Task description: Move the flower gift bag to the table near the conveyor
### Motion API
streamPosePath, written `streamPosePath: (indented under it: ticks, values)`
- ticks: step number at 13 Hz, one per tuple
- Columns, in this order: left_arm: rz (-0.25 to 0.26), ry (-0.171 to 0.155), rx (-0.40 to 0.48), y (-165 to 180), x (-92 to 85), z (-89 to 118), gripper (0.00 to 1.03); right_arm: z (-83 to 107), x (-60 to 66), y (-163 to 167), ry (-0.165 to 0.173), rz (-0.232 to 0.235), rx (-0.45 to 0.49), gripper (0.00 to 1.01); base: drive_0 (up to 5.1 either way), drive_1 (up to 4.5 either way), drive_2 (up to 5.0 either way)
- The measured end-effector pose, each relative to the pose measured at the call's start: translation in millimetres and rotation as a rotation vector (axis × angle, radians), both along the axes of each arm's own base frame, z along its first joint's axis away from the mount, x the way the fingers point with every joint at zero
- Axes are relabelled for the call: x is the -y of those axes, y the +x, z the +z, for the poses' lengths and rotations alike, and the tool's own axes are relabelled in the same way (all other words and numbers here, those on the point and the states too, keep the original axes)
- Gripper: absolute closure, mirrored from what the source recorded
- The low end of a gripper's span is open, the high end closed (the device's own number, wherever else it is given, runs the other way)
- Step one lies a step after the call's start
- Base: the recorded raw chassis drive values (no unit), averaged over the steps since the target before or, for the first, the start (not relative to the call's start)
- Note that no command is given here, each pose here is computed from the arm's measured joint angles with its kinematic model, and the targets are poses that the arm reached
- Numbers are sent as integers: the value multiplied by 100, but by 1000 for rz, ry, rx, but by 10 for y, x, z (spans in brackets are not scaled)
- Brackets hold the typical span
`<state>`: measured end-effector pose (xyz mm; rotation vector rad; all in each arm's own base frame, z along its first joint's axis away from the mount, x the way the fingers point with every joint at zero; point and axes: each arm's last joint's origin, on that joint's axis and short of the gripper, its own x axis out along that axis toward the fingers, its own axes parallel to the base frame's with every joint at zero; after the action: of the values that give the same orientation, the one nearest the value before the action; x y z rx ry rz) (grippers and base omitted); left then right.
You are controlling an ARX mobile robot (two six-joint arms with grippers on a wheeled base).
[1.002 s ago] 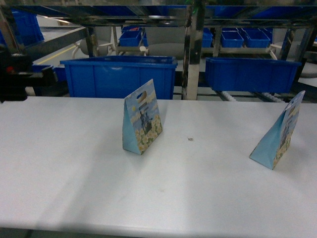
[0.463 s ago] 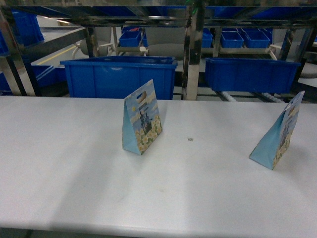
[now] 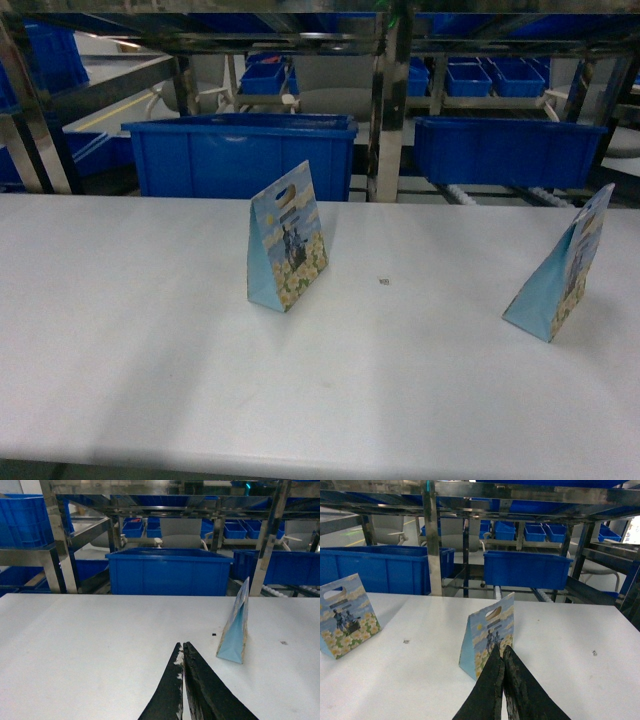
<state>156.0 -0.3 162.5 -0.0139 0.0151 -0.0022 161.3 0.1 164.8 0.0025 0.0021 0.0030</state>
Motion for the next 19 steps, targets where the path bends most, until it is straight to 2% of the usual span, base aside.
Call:
streamPosePath:
  ticks: [3,11,19]
  values:
    - [0,0,3,-126,0,12,101,-26,0,-146,0,0,-15,99,0,0,0]
    - [0,0,34,-364,-1,95,101,65,0,-397,0,0,19,99,0,0,0]
    - [0,0,17,-505,-1,73,101,58,0,-529,0,0,16,99,0,0,0]
